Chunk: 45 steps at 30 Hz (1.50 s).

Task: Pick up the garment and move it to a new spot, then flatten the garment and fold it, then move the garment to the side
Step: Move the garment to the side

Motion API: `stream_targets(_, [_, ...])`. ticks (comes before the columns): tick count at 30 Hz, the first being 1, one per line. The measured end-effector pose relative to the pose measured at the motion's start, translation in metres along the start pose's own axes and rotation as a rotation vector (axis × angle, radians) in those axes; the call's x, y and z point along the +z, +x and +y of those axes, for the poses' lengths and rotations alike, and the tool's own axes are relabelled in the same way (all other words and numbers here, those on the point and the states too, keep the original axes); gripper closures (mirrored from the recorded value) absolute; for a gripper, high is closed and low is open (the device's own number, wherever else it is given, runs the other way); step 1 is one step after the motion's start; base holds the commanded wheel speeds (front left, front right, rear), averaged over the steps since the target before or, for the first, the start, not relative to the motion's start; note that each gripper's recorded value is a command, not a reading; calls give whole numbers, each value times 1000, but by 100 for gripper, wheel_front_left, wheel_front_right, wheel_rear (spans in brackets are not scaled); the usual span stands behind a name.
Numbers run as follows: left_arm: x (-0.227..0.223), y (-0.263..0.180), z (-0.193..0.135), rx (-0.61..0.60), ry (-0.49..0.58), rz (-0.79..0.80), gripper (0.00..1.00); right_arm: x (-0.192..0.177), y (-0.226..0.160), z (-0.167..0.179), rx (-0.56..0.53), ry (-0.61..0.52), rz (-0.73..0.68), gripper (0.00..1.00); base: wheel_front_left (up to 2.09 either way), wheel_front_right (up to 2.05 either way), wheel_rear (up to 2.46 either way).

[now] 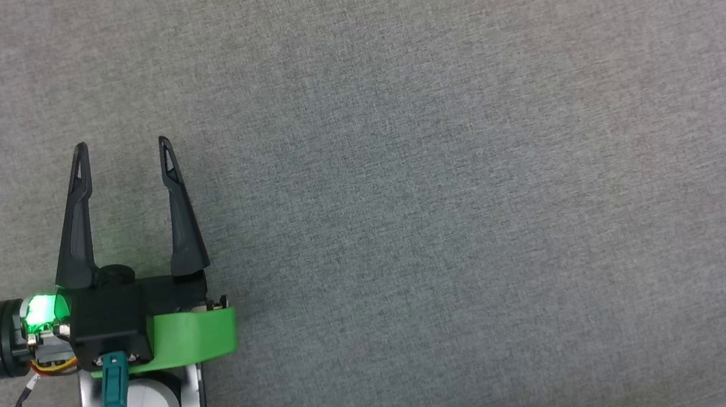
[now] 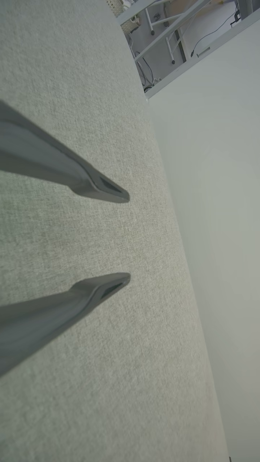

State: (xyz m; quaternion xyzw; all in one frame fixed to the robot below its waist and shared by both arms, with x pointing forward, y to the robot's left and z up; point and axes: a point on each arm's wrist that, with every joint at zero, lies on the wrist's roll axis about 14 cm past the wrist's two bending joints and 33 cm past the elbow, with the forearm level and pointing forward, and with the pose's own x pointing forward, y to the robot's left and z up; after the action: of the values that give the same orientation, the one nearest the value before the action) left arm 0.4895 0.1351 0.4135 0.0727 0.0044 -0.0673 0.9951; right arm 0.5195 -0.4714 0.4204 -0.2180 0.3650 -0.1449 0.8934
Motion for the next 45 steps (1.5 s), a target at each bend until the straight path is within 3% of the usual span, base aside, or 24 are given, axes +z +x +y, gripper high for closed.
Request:
stream_targets(4, [9, -4, 2, 9, 5, -13, 0, 14, -9, -7, -22, 73, -102, 0, 0, 0, 0])
stream_targets(11, [34, -28, 10, 36, 6, -30, 0, 75, -56, -16, -25, 98, -450, 0, 0, 0, 0])
stream_targets(20, [64, -66, 20, 80, 5, -62, 0, 143, -145, 31, 85, 163, -872, 0, 0, 0, 0])
stream_targets(27, [84, -86, 30, 113, -2, -100, 0, 156, -221, 77, 164, 239, -1080, 0, 0, 0, 0])
stream_targets(35, [98, -109, 46, 157, -7, -127, 0, 145, -284, 145, 328, 298, -1170, 0, 0, 0, 0])
stream_targets(45, [102, -136, 56, 198, -28, -133, 0, 100, -309, 187, 426, 384, -1088, 0, 0, 0, 0])
